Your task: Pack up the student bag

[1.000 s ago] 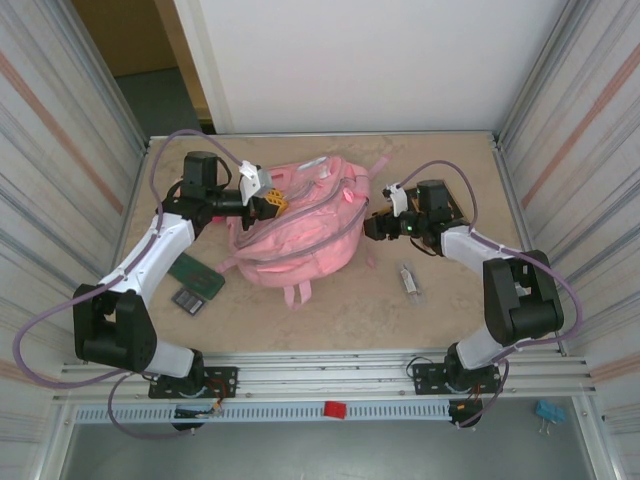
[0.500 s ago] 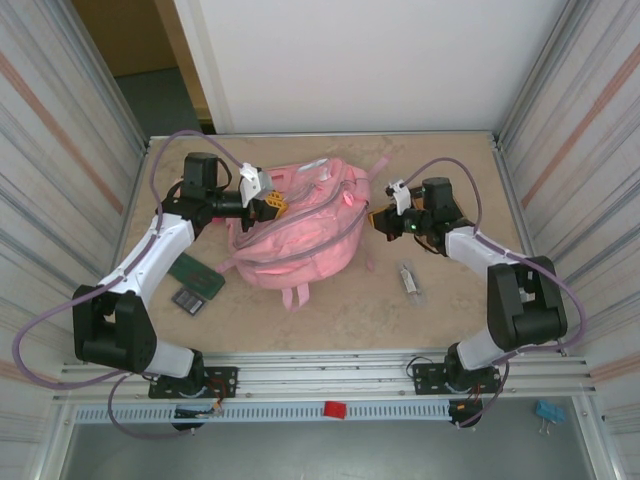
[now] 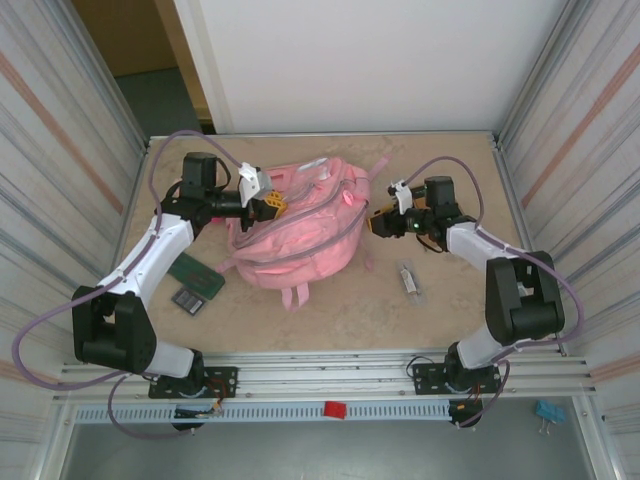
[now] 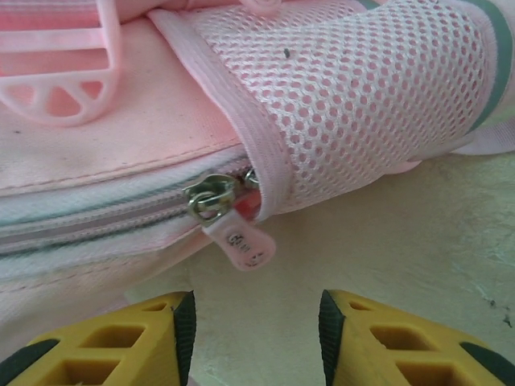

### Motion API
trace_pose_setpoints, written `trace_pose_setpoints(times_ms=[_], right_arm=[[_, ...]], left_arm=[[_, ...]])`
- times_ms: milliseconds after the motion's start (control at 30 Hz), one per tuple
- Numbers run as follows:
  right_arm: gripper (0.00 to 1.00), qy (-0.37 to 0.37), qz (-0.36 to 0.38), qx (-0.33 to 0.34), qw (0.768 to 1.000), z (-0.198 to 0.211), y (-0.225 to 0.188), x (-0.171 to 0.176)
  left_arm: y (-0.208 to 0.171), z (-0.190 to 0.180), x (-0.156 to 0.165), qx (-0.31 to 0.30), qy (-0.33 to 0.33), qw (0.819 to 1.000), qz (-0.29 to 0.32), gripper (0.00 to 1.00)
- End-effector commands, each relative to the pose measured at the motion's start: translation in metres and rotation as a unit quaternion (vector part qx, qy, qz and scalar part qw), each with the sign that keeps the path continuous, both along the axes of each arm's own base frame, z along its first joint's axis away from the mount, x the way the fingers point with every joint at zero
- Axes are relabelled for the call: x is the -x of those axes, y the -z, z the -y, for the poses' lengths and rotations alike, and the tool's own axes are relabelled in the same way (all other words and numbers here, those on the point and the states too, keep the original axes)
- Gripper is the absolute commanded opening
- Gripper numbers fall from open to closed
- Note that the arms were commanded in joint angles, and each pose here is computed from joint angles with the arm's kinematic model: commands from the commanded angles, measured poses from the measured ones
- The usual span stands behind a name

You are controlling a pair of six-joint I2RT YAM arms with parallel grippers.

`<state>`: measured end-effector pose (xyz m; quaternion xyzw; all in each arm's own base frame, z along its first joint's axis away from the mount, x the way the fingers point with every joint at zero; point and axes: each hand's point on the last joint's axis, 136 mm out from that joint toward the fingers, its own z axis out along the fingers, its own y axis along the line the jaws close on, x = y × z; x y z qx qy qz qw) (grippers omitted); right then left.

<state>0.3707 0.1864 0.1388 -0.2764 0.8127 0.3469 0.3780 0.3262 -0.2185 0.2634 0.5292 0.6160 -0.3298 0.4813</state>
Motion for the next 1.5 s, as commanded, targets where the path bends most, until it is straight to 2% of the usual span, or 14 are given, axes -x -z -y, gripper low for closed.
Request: trace_pose_setpoints(times_ms=[0,200,233,367,567,667,800,1067,1300,1467], right_arm=[[0.47,-0.014,0.03,-0.005,0.999,-0.011,-0.012,-0.011],[0.45,-0.026,0.051,-0.017,0.998,-0.018,-0.021,-0.016],[0.41,-0.029,0.052,-0.019,0.998,-0.019,-0.022,-0.015],[0.15,-0.042,0.045,-0.034,0.998,-0.017,-0.028,-0.011],[0.0,-0.048,0.047,-0.038,0.997,-0.01,-0.033,-0.004],[0.0,-0.058,0.042,-0.041,0.997,-0.01,-0.037,0.003],[0.0,-0.072,0.013,-0.04,0.996,-0.013,-0.042,0.015],[0.0,-0.114,-0.05,-0.018,0.992,-0.029,-0.052,0.049],[0.0,-0.147,-0.083,-0.015,0.985,-0.043,-0.073,0.078],[0.0,-0.141,-0.162,-0.028,0.976,-0.053,-0.084,0.095]], left_arm=[[-0.057,0.003,0.021,0.049,0.046,0.995,0.079,0.0],[-0.059,0.003,0.022,0.053,0.051,0.994,0.076,0.0],[-0.059,0.002,0.022,0.052,0.05,0.994,0.076,0.0],[-0.057,0.002,0.021,0.05,0.048,0.995,0.076,0.0],[-0.054,0.001,0.019,0.044,0.038,0.995,0.076,0.0],[-0.05,-0.002,0.011,0.03,0.014,0.997,0.076,0.0],[-0.038,-0.005,-0.007,-0.018,-0.051,0.995,0.088,0.0],[-0.019,-0.011,-0.038,-0.091,-0.174,0.975,0.106,0.0],[-0.005,-0.006,-0.051,-0.125,-0.221,0.961,0.106,0.0],[-0.001,0.002,-0.062,-0.126,-0.251,0.955,0.099,0.0]])
